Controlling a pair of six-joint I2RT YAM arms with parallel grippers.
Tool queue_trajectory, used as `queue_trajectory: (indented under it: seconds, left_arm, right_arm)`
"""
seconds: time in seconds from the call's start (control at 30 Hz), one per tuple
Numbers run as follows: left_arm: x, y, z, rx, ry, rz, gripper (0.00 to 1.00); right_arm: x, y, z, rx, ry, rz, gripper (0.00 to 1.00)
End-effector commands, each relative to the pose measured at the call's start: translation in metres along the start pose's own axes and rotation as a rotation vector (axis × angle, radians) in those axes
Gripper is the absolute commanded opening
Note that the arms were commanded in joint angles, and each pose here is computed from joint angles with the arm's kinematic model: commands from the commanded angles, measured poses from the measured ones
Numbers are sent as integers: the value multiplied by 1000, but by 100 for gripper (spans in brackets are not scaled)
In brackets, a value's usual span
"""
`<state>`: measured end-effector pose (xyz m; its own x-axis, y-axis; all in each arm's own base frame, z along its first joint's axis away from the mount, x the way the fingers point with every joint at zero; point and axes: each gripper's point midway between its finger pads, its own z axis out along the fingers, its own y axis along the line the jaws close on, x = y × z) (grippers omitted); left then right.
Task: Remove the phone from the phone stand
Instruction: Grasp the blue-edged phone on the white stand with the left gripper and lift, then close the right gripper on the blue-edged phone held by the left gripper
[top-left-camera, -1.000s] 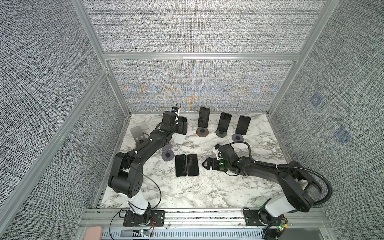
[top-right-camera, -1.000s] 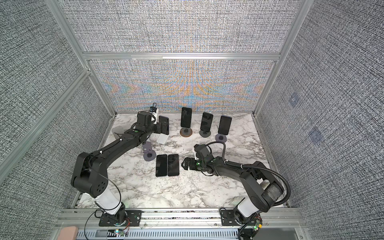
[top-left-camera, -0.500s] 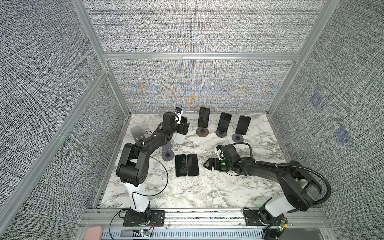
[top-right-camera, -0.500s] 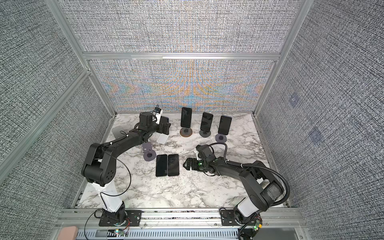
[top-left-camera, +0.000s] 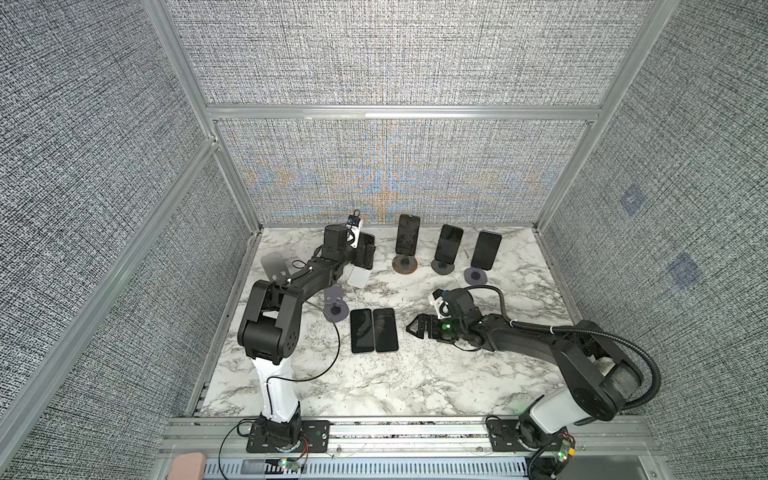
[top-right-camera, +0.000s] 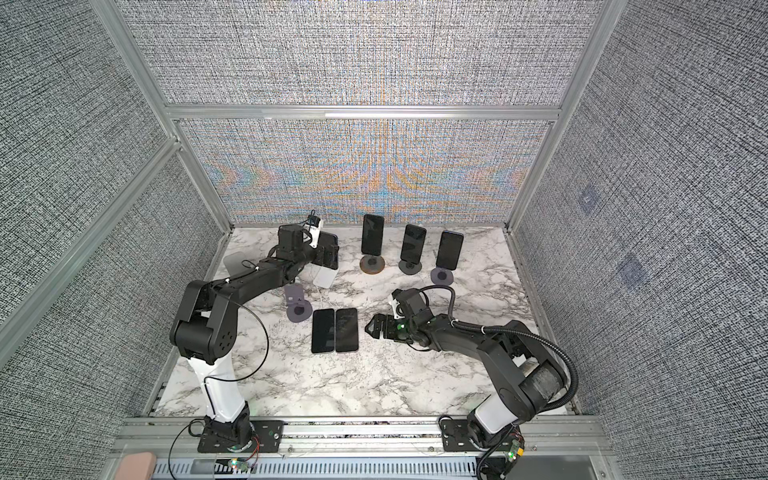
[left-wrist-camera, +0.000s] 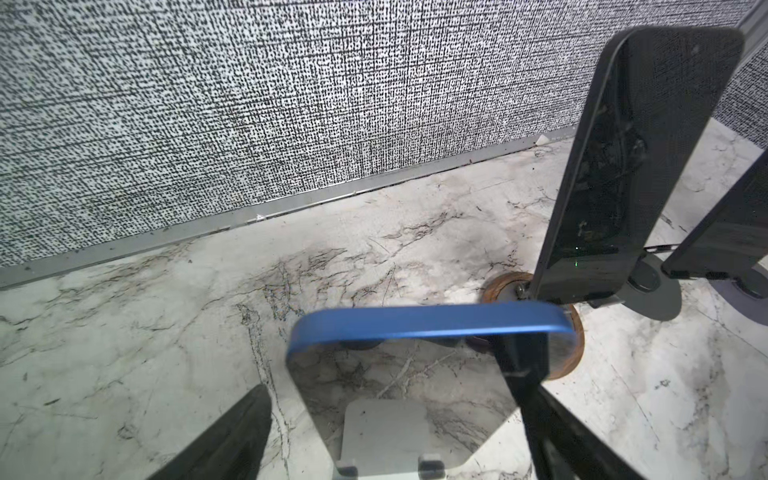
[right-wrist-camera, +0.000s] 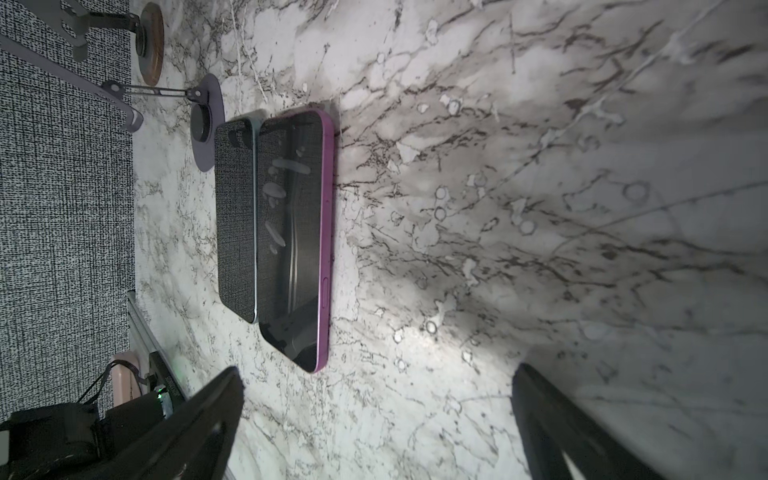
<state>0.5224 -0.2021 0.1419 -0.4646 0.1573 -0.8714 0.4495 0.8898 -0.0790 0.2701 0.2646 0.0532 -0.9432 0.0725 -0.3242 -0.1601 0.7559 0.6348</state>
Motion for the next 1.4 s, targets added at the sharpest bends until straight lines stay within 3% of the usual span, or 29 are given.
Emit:
queue_trajectory:
  seconds: [0.0, 0.23, 0.63, 0.9, 1.03, 1.2, 1.37]
  left_arm:
    - [-8, -2, 2, 15, -27, 17, 87]
    - [-8, -2, 3, 19, -22, 21, 77]
    - [-26, -7, -23, 20, -47, -12, 76]
    - [-38, -32, -68, 122, -28, -116, 75]
    - [-34, -46, -92, 179, 13, -226, 72]
    - [-16, -81, -119, 374, 49, -390, 71]
    - [2, -97, -149, 429, 120, -469, 68]
  right_arm:
    - [-3, 3, -1, -9, -7, -6, 99]
    - [-4, 1, -1, 1, -10, -5, 99]
    - [-13, 11, -14, -31, -33, -25, 99]
    - [-34, 37, -35, -47, -52, -222, 99]
    - [-52, 62, -58, -73, -116, -341, 97]
    - [-72, 96, -86, -86, -210, -461, 85]
    - [-81, 125, -99, -37, -240, -601, 64]
